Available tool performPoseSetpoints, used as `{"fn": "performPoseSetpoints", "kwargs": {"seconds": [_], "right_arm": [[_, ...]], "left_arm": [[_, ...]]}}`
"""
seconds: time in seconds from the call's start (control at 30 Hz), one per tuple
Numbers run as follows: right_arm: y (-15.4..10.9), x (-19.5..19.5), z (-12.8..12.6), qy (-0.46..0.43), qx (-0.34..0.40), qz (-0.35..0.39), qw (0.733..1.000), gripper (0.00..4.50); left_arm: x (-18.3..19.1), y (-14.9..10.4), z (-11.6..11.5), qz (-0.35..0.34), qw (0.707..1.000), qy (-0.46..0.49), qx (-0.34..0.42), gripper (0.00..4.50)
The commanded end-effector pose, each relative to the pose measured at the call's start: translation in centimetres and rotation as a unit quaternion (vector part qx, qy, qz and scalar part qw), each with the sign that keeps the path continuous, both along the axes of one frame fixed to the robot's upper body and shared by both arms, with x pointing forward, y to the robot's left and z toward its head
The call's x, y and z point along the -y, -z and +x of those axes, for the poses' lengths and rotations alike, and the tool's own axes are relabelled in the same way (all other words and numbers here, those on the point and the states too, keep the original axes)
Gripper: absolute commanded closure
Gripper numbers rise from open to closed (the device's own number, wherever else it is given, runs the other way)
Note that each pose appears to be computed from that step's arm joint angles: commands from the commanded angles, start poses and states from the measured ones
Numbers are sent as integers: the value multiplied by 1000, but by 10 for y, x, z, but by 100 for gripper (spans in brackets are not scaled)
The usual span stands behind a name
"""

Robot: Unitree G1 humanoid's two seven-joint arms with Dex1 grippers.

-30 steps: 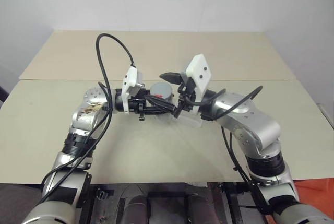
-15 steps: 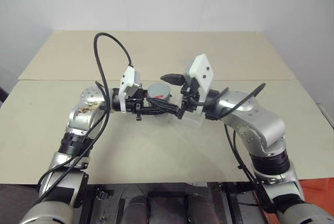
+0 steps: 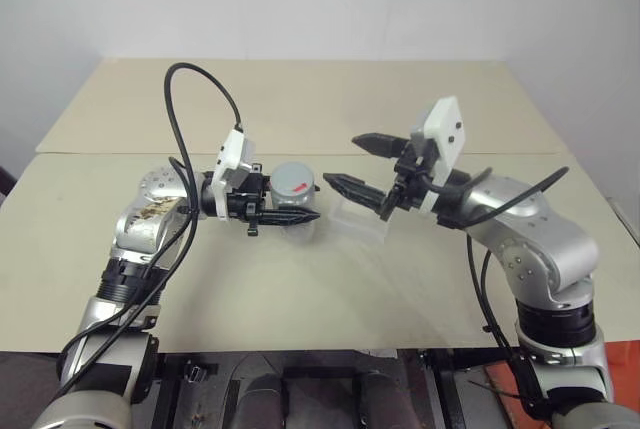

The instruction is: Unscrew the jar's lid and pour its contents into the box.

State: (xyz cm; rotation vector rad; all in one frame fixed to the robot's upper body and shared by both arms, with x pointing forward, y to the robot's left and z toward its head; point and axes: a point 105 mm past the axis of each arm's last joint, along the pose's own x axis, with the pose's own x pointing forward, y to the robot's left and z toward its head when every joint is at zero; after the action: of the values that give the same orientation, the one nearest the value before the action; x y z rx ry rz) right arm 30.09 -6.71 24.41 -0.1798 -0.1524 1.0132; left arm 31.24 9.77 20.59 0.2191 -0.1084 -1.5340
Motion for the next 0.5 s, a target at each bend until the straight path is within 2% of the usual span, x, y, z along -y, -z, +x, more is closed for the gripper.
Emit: {"fn": "performPoseSetpoints", "kwargs": {"seconds": [0.03,0.3,0.5], "right_arm": [[-12,0,-11,-15,30,1,999,8],[-21,-15,-32,-84,46,-1,995,8],[-17,-44,-29,-102,49,-17,993,8]], "left_arm": [[1,-12,-4,-10,1000,8,22,254],[3,-8,4,-7,1000,5,16,254],[12,-10,8,-12,1000,12,23,254]]}}
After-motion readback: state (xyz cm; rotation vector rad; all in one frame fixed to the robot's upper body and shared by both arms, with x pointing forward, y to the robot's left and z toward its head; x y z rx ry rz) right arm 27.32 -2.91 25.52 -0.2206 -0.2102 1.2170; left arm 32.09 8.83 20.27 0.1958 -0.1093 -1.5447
